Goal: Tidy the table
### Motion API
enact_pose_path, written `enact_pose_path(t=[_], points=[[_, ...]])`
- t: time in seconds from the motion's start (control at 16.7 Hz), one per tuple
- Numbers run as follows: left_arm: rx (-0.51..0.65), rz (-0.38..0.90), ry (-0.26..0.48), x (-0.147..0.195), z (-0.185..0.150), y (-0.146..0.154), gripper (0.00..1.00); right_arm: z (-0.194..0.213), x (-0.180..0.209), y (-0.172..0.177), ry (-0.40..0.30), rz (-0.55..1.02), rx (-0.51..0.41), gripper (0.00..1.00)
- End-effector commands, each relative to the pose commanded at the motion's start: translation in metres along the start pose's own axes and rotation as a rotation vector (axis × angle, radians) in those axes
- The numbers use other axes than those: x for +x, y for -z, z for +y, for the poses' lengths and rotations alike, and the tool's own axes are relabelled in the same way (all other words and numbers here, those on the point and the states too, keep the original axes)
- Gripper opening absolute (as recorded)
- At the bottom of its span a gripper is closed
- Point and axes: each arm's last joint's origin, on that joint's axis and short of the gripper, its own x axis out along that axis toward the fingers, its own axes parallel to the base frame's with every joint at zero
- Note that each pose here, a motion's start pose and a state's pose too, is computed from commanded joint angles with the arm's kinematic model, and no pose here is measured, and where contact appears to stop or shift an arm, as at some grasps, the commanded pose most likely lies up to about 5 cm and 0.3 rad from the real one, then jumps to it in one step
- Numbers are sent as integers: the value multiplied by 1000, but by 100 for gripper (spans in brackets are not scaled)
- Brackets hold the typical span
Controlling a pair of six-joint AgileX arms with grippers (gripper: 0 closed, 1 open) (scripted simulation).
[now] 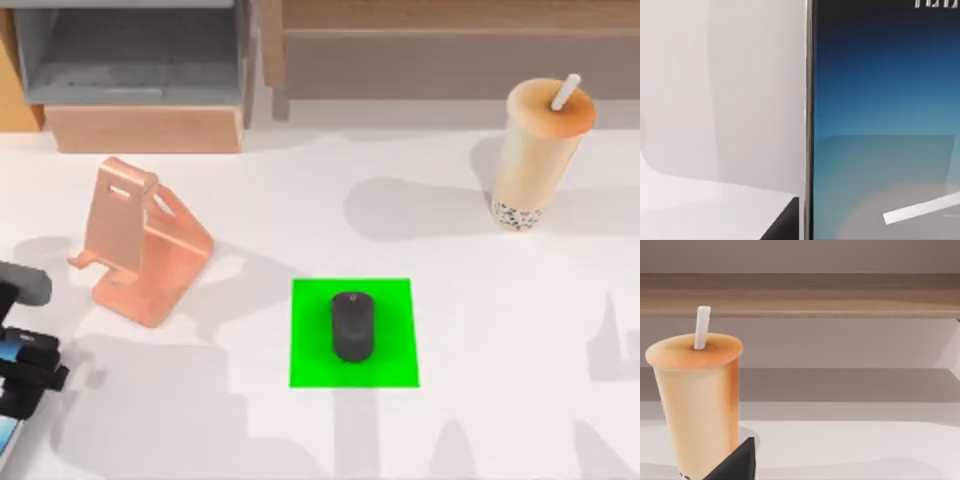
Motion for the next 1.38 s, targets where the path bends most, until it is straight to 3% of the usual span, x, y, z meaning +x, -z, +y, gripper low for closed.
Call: enact_pose_path(t=[0.66,1.08,1.38], points=[[-7,-19,-4,-21,2,-1,0,0,0,0,0,0,0,100],[-98,-497,-59,-63,17,-4,0,0,0,0,0,0,0,100],[-5,-818,8,-76,-4,1,0,0,0,0,0,0,0,100]])
